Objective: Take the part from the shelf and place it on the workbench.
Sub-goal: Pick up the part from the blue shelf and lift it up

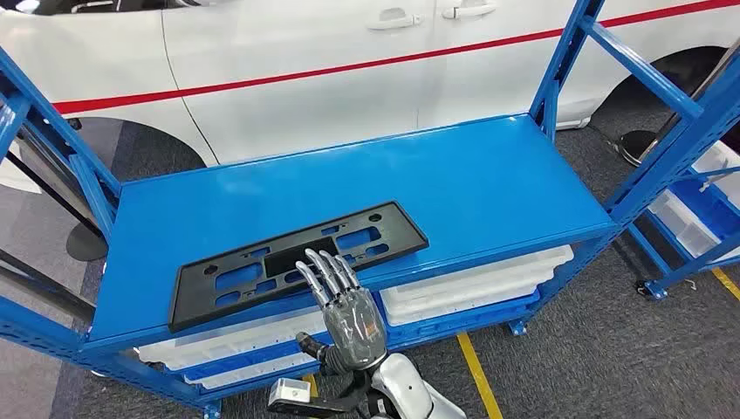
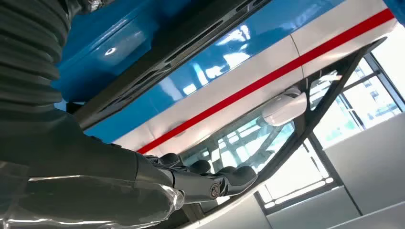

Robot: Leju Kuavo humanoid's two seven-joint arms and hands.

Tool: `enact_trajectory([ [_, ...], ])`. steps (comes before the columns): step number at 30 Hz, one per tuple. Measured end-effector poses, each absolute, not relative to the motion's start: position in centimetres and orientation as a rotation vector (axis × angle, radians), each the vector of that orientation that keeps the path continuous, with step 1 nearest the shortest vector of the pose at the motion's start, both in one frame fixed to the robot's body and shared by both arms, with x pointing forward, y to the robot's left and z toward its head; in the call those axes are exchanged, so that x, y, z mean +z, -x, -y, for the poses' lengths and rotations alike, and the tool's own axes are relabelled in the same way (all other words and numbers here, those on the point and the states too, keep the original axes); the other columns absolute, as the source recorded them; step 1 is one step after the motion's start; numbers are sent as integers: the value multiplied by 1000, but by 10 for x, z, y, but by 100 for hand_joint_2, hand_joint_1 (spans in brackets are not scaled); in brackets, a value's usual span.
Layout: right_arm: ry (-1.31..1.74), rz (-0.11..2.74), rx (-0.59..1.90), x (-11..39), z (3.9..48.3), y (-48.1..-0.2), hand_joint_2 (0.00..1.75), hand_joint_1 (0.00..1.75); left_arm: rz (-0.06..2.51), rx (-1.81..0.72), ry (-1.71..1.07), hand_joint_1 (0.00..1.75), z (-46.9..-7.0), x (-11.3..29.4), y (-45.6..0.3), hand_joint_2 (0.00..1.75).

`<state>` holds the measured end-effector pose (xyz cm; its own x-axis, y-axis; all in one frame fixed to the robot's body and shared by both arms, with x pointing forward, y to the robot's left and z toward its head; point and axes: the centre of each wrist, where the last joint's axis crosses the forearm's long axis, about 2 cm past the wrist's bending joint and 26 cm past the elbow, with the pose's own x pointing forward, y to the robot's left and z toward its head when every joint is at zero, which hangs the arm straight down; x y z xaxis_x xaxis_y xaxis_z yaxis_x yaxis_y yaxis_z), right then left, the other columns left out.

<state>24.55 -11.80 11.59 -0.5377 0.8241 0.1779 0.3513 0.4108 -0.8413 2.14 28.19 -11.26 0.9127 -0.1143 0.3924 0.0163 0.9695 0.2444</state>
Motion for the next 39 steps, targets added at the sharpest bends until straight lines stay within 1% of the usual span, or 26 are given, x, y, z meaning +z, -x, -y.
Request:
enact_trajectory([
  [13, 1014, 2041, 1085, 108, 123, -248, 175, 0, 416, -73, -238, 0, -283, -113, -21, 0],
  [25, 1098, 1902, 1197, 92, 129, -257, 175, 0, 430, -107, -229, 0, -284, -113, -21, 0],
  [39, 1121, 1852, 1192, 94, 133, -270, 175, 0, 442, -120, -213, 0, -284, -113, -21, 0],
])
